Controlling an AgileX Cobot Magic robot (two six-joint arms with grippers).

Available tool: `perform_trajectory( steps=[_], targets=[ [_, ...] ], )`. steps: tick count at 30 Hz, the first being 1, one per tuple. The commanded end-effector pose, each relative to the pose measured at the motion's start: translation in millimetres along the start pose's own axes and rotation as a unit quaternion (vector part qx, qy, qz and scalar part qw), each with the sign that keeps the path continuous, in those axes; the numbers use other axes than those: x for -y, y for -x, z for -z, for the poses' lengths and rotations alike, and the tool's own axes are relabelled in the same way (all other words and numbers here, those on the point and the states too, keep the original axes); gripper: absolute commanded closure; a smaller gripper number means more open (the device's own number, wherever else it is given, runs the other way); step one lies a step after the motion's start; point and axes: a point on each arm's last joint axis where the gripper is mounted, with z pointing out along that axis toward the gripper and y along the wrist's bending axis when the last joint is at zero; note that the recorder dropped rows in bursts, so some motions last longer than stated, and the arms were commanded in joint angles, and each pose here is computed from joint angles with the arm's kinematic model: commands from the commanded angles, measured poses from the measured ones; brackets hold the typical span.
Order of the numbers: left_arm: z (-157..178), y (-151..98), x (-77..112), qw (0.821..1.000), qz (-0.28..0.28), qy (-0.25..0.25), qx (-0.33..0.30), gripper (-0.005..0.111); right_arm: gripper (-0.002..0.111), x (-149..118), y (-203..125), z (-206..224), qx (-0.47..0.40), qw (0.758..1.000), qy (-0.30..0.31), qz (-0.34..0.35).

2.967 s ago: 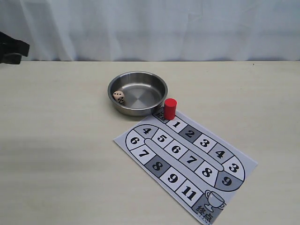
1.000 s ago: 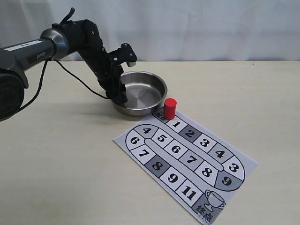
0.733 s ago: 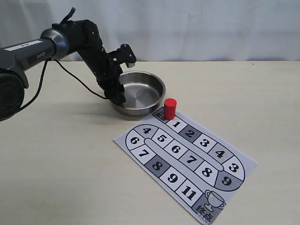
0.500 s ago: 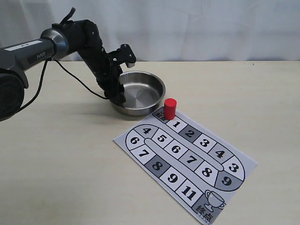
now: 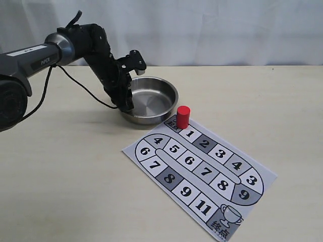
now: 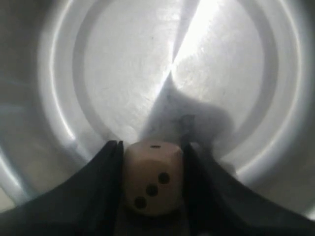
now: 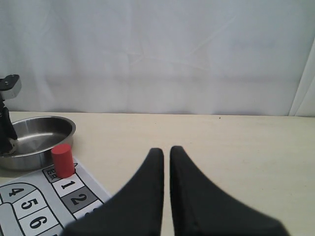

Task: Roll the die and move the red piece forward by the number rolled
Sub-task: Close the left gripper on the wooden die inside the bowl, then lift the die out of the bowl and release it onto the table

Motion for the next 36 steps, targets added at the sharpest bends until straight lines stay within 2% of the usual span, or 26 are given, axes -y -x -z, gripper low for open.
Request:
perform_trajectory(
  steps=[1,6,9,11,13,15,19,24,28,32,36],
  targets=[
    [18,11,-0.8,1.0,0.004,0.01,0.028,0.107,0.104,0,-1,0,0.002,1.0,-0.001,-0.001],
    [70,28,0.8,0.997,0.041,0.03,0.066,0.107,0.104,0,-1,0,0.002,1.0,-0.001,-0.001],
    [97,13,1.9,0.994,0.108,0.013,0.006,0.107,0.104,0,-1,0,0.002,1.0,-0.001,-0.001],
    [113,5,-5.2,0.987,0.155,0.034,0.004,0.107,0.104,0,-1,0,0.002,1.0,-0.001,-0.001],
    [123,-6,-6.3,0.978,0.206,0.031,0.007,0.107,0.104,0,-1,0,0.002,1.0,-0.001,-0.001],
    [126,-13,-2.2,0.976,0.217,0.029,-0.008,0.107,0.104,0,-1,0,0.002,1.0,-0.001,-0.001],
    [127,-34,16.1,0.967,0.252,0.005,-0.044,0.107,0.104,0,-1,0,0.002,1.0,-0.001,-0.001],
    [125,-61,37.7,0.952,0.3,0.052,-0.031,0.107,0.104,0,-1,0,0.002,1.0,-0.001,-0.001],
    [135,-83,57.8,0.927,0.368,0.065,-0.025,0.107,0.104,0,-1,0,0.002,1.0,-0.001,-0.001],
    [145,-104,79.5,0.917,0.393,0.069,-0.03,0.107,0.104,0,-1,0,0.002,1.0,-0.001,-0.001],
    [136,-119,92.2,0.918,0.386,0.084,-0.04,0.107,0.104,0,-1,0,0.002,1.0,-0.001,-0.001]
  ],
)
